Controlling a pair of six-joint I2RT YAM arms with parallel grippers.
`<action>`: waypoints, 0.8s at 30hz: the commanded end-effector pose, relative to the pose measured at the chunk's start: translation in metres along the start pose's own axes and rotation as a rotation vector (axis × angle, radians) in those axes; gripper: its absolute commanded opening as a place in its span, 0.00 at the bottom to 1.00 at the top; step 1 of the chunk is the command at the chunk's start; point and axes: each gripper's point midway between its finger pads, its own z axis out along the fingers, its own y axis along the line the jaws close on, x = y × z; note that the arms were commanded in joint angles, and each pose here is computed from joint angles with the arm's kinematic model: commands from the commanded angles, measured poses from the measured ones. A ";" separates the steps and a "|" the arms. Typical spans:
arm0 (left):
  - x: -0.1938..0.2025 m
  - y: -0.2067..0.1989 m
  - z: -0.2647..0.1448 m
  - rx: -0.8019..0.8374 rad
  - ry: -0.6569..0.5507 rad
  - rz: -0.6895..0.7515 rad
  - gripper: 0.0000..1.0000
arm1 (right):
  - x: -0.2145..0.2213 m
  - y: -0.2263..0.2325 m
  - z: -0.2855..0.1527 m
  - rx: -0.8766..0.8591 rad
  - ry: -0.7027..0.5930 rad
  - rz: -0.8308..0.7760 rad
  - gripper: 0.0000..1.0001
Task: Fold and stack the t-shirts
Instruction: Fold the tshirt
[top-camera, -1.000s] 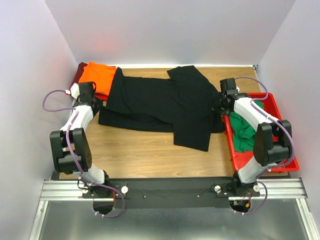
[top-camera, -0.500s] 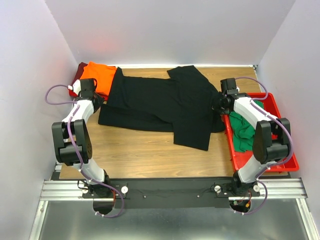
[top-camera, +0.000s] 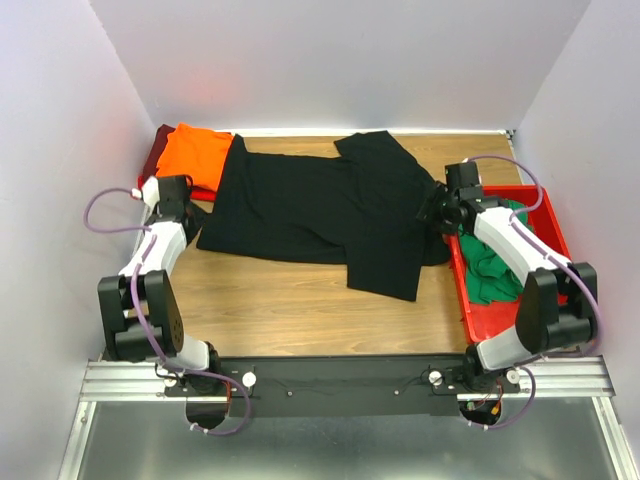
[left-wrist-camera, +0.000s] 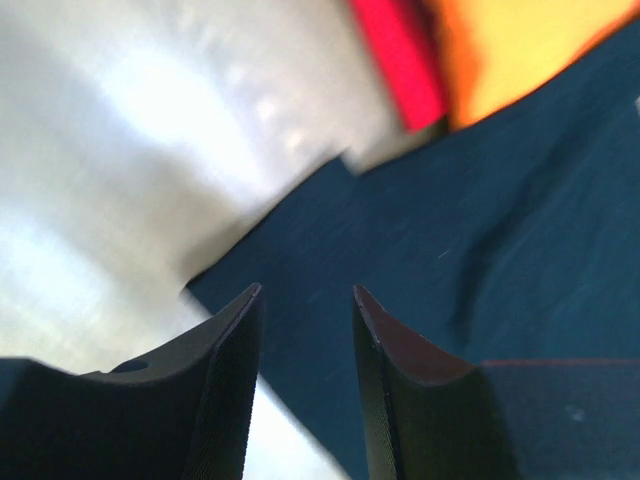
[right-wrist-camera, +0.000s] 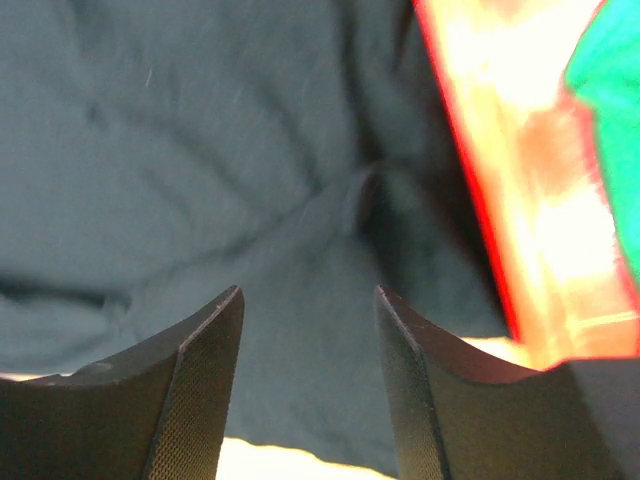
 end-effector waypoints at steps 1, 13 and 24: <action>0.032 0.021 -0.001 -0.023 0.053 -0.028 0.46 | 0.041 0.008 -0.006 -0.034 0.069 -0.029 0.59; 0.065 0.029 0.013 -0.044 0.108 -0.021 0.46 | 0.097 -0.013 -0.011 0.010 0.147 -0.061 0.61; 0.066 0.039 0.027 -0.103 0.089 -0.011 0.46 | 0.140 -0.023 -0.018 0.017 0.240 -0.097 0.66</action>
